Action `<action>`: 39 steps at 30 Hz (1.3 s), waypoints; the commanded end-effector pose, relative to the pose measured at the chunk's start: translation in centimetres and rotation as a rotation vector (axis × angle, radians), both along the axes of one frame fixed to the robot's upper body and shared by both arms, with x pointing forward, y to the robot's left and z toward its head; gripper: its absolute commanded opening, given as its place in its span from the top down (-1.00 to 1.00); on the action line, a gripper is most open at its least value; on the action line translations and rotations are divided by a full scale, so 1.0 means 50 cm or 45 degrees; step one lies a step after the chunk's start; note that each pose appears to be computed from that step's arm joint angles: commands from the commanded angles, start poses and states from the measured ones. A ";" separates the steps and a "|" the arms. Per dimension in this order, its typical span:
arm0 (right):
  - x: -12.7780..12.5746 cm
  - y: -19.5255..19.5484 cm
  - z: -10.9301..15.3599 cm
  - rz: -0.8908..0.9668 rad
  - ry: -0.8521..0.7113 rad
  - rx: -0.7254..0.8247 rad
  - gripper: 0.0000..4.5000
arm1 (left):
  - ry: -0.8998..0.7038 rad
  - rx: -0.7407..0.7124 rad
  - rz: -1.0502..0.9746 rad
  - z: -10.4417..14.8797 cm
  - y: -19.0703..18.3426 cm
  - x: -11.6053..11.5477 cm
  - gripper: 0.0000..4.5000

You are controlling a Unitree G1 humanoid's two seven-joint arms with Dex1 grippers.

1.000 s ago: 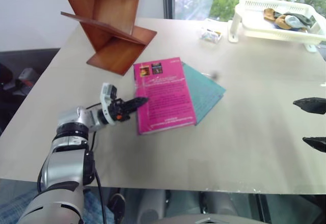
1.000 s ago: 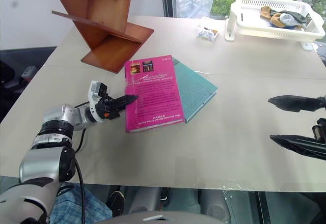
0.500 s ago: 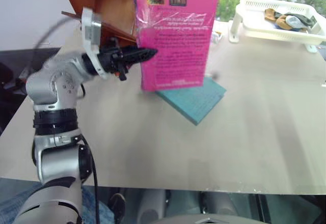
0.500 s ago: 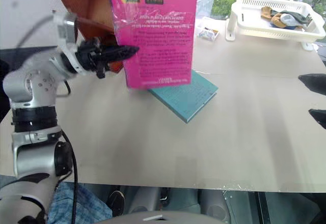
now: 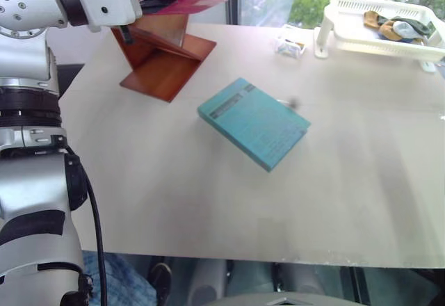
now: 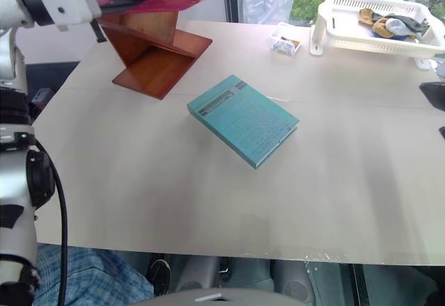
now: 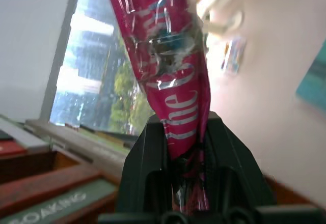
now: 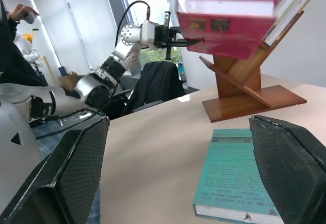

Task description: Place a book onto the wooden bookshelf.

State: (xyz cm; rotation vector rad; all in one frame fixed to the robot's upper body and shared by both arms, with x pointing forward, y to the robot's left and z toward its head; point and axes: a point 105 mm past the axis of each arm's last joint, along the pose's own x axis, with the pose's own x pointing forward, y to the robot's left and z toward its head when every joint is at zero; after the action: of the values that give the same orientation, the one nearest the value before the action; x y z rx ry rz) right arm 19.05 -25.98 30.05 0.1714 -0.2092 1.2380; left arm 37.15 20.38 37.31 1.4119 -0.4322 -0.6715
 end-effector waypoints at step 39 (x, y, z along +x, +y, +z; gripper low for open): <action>-0.006 0.014 0.001 -0.016 -0.090 0.054 -1.00 | -0.126 0.365 0.748 -0.028 0.199 0.085 -0.10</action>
State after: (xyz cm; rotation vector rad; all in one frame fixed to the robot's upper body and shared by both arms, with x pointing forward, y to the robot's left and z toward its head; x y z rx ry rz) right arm 19.06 -25.43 29.30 0.2059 -0.2635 1.2232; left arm 41.98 29.11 34.80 1.7794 0.0188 -0.2462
